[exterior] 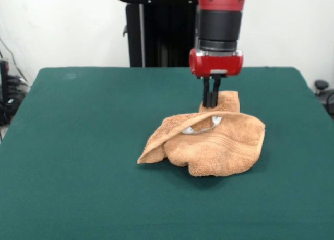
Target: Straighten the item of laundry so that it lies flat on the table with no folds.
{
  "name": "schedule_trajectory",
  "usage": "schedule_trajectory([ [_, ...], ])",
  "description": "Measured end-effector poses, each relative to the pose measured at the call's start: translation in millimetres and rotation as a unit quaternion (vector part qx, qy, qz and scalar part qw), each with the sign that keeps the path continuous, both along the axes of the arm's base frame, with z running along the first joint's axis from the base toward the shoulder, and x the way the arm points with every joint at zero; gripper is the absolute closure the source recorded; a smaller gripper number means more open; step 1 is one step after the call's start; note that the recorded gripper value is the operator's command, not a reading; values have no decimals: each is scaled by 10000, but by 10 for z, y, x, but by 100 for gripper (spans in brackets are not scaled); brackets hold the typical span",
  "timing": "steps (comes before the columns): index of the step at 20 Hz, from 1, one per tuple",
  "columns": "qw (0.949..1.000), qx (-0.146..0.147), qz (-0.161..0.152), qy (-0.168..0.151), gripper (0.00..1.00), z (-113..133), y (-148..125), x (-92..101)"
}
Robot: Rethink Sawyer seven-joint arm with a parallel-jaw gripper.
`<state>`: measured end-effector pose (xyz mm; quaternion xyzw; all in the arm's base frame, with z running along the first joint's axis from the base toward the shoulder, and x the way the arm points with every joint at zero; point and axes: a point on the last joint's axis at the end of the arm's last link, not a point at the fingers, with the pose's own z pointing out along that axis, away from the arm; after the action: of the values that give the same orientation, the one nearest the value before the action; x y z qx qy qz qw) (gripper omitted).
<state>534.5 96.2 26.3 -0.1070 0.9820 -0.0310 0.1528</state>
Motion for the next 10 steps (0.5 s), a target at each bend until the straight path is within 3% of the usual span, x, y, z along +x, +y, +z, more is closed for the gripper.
schedule_trajectory([
  [4,10000,35,-3,37,100,-216,5,-56],
  [10,9999,51,-5,118,100,-348,10,-107],
])
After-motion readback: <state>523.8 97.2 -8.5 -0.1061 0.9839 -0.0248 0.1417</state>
